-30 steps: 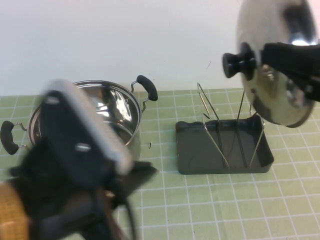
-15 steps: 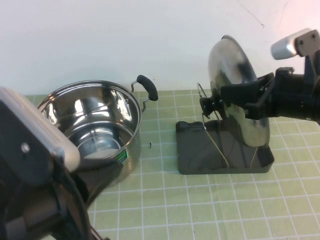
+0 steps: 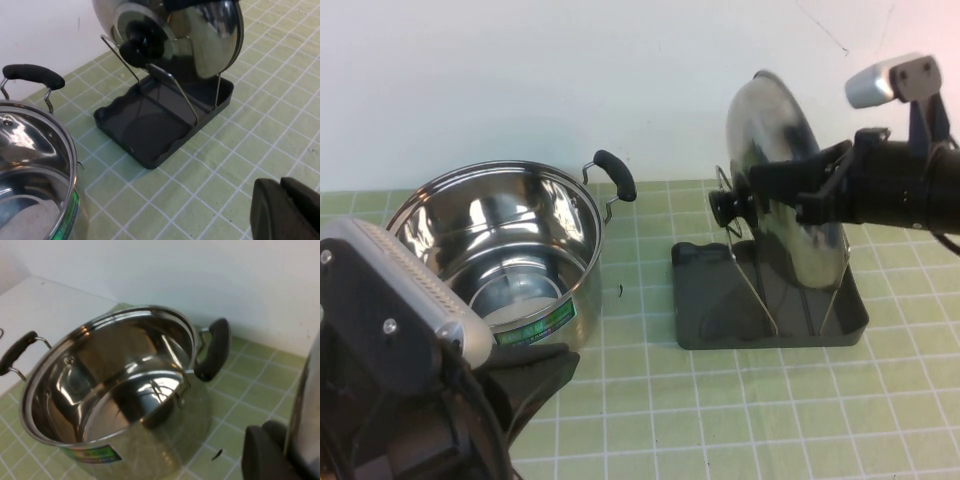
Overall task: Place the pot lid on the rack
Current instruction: Place the pot lid on the pot rack
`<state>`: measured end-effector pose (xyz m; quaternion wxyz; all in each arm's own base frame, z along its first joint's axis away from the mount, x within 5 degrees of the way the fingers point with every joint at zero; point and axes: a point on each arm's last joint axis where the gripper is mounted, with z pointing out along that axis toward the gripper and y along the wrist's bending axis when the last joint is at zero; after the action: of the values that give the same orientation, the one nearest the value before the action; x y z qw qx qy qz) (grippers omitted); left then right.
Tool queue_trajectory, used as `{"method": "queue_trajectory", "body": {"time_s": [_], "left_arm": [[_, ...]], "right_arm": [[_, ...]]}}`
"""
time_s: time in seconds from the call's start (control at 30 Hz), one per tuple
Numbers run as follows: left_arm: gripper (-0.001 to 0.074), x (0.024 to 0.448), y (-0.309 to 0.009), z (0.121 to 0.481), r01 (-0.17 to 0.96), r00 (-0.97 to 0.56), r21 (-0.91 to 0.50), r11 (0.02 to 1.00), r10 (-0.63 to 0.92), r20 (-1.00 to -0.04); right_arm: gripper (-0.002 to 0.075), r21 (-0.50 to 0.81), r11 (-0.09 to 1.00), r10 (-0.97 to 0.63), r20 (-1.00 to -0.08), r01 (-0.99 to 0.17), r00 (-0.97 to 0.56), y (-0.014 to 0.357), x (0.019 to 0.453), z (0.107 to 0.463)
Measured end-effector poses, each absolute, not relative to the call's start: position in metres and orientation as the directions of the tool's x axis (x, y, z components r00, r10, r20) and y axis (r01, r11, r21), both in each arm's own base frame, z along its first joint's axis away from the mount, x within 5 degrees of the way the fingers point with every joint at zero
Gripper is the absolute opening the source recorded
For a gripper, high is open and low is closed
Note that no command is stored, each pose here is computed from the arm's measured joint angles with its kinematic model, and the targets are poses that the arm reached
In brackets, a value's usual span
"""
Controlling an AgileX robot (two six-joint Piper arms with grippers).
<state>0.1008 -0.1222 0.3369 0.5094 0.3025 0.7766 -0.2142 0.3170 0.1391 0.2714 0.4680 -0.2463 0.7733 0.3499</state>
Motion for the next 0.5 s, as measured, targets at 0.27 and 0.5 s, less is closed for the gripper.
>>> {"method": "queue_trajectory", "body": {"time_s": [0.27, 0.5], "left_arm": [[-0.0001, 0.101, -0.122, 0.337, 0.686, -0.303, -0.034, 0.727, 0.243, -0.921], [-0.0001, 0.101, -0.122, 0.337, 0.686, -0.303, -0.034, 0.727, 0.243, -0.921]], "right_arm": [[0.0104, 0.395, 0.639, -0.029, -0.845, -0.660, -0.533, 0.142, 0.326, 0.249], [0.0245, 0.388, 0.641, -0.023, -0.853, -0.662, -0.522, 0.138, 0.328, 0.252]]}}
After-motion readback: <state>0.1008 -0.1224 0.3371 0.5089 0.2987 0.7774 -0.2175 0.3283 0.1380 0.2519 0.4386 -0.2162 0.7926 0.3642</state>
